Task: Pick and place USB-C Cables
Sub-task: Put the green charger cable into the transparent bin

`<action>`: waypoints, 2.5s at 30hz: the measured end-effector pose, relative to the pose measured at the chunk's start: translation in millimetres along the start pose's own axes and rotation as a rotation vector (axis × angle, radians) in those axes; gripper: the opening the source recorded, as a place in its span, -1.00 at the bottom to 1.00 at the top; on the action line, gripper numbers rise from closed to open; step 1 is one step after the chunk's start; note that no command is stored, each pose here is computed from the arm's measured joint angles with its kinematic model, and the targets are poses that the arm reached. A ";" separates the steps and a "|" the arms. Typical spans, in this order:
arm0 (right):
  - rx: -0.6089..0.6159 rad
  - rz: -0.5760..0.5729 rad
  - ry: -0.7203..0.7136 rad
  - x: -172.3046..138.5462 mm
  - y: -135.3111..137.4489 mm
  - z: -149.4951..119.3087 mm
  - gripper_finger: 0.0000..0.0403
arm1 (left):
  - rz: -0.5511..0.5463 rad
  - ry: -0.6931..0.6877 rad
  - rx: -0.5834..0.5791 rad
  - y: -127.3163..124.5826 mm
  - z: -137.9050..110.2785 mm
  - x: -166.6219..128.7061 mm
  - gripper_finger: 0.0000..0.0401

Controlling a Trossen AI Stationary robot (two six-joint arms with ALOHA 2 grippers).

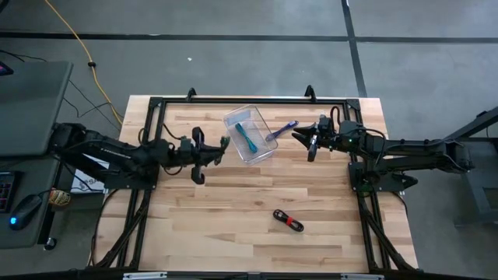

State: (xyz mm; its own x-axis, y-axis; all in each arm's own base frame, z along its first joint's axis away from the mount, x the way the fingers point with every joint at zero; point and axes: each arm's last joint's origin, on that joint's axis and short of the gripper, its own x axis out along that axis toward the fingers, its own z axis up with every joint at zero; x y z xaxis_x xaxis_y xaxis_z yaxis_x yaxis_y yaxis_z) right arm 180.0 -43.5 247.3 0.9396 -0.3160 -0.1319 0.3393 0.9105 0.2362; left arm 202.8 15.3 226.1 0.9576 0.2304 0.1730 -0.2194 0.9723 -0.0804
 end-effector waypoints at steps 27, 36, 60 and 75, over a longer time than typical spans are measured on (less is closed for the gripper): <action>0.008 0.000 0.000 0.0 0.0 0.0 -0.51 | -0.006 -0.003 -0.002 -2.1 0.3 -0.4 -1.00; 0.011 0.000 0.001 0.0 -0.1 -0.2 -0.51 | -0.005 -0.003 -0.002 -2.1 0.3 -0.3 -1.00; -0.003 0.003 -0.014 0.0 0.2 1.1 -0.51 | 0.375 0.852 0.301 80.0 46.7 138.3 -1.00; -0.026 0.003 -0.013 0.0 0.2 1.1 -0.51 | -0.181 1.168 0.880 94.4 -27.2 171.1 -1.00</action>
State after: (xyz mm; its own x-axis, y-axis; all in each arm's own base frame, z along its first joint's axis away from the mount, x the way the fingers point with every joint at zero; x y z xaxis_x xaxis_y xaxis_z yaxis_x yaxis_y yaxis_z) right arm 180.1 -43.7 248.4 0.9411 -0.3167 -0.1187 0.3356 0.9179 0.2118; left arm 351.0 145.5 221.4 0.4944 0.3593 -0.7915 0.2860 0.7926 0.5385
